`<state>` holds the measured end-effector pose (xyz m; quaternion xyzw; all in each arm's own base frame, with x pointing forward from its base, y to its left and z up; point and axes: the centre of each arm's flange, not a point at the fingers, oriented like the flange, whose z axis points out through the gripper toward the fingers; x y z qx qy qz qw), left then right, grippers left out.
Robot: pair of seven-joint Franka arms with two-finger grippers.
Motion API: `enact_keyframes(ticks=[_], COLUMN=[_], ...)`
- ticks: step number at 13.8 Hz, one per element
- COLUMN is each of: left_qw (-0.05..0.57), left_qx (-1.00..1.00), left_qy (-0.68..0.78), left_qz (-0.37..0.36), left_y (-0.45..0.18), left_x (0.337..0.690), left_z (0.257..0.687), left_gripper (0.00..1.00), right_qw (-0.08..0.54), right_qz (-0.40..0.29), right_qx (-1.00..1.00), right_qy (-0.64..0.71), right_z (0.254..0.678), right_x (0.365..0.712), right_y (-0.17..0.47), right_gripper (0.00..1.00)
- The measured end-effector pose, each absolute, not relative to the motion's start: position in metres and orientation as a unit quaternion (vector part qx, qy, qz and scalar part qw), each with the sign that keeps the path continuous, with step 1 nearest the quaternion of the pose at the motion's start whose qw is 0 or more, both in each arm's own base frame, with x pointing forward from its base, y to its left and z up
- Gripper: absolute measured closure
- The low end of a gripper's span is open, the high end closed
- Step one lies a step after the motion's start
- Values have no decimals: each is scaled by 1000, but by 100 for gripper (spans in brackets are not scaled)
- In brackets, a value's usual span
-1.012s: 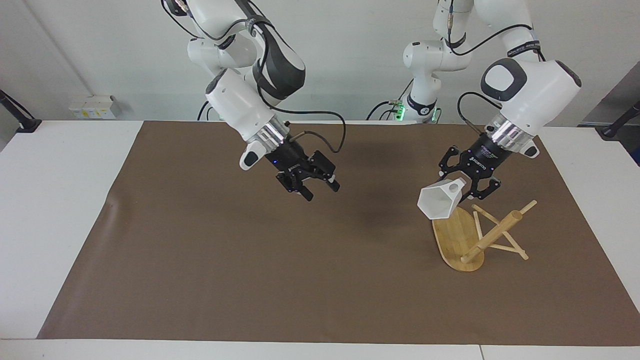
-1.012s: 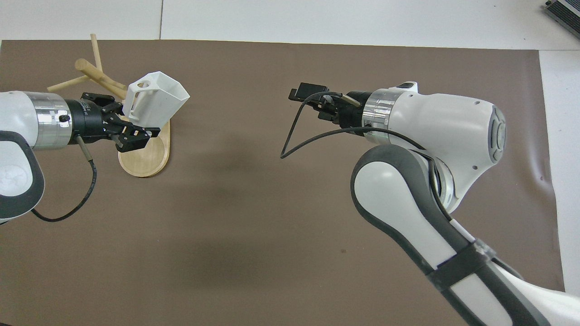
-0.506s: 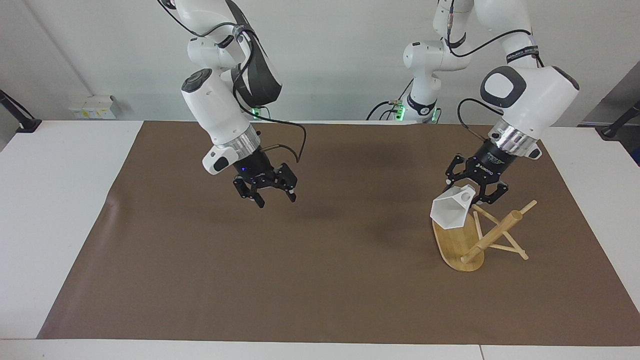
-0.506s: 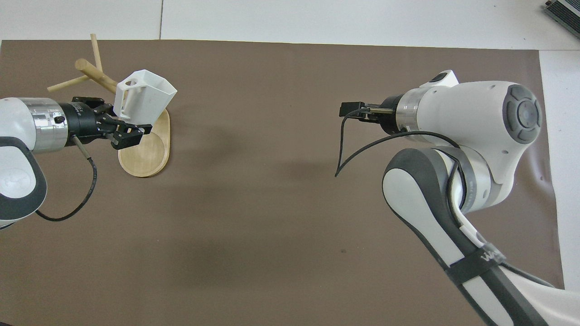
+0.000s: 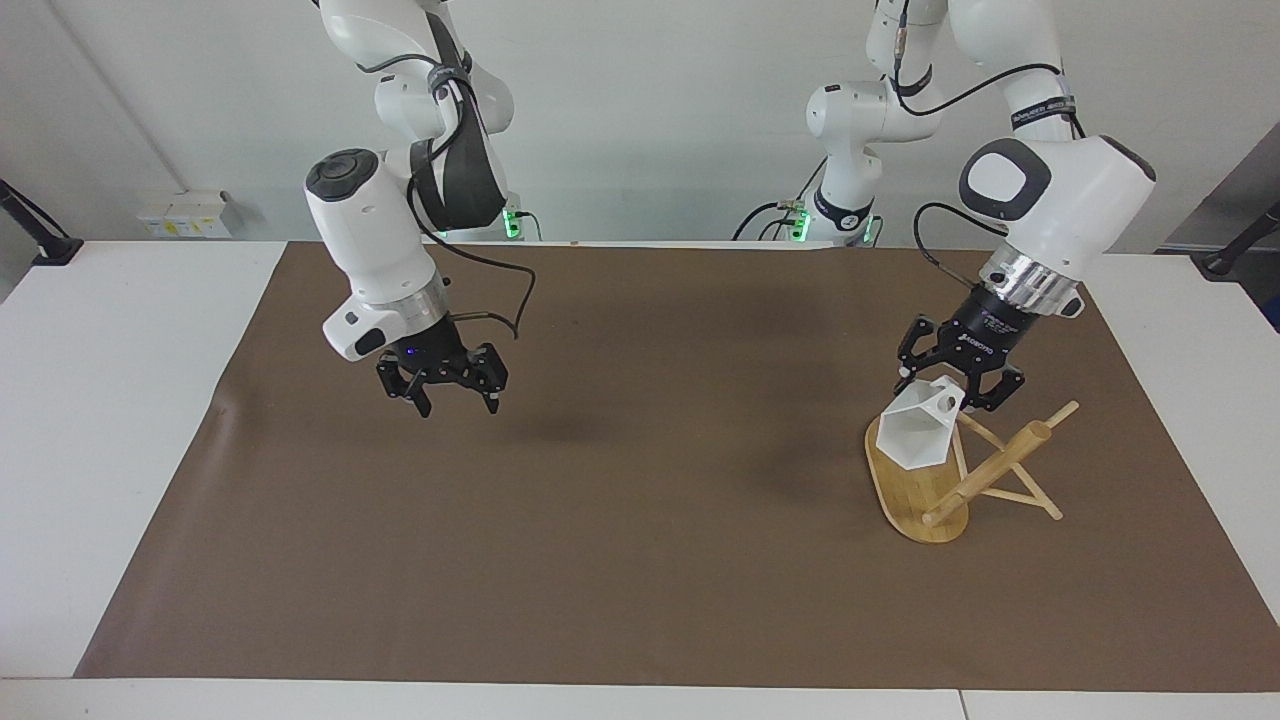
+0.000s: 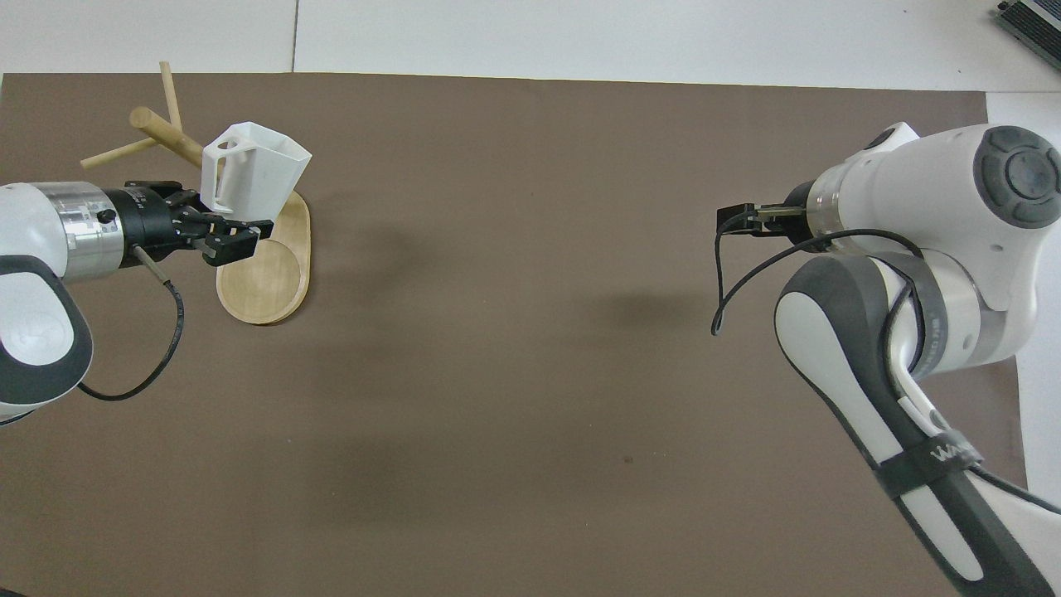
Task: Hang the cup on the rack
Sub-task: 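Hang the cup on a peg with the left gripper while the right retracts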
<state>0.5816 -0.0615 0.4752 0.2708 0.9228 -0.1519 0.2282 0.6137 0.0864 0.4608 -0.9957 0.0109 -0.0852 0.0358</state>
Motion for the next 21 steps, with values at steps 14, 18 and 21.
enact_keyframes(ticks=[14, 18, 21], left_qw=[238, 238, 236], left_qx=[175, 142, 117], left_qy=[944, 949, 953], left_qz=[-147, -148, -151], left_y=[-53, -44, -40], left_x=[592, 595, 597], left_z=[452, 448, 444], left_gripper=[31, 31, 31], right_qw=[-5, -11, -20], right_qz=[-12, -11, -12], right_qx=[-999, -999, -999], right_qy=[44, 40, 45], right_z=[510, 524, 529], right_x=[602, 603, 602], right_y=[29, 8, -2], right_gripper=[0, 0, 0])
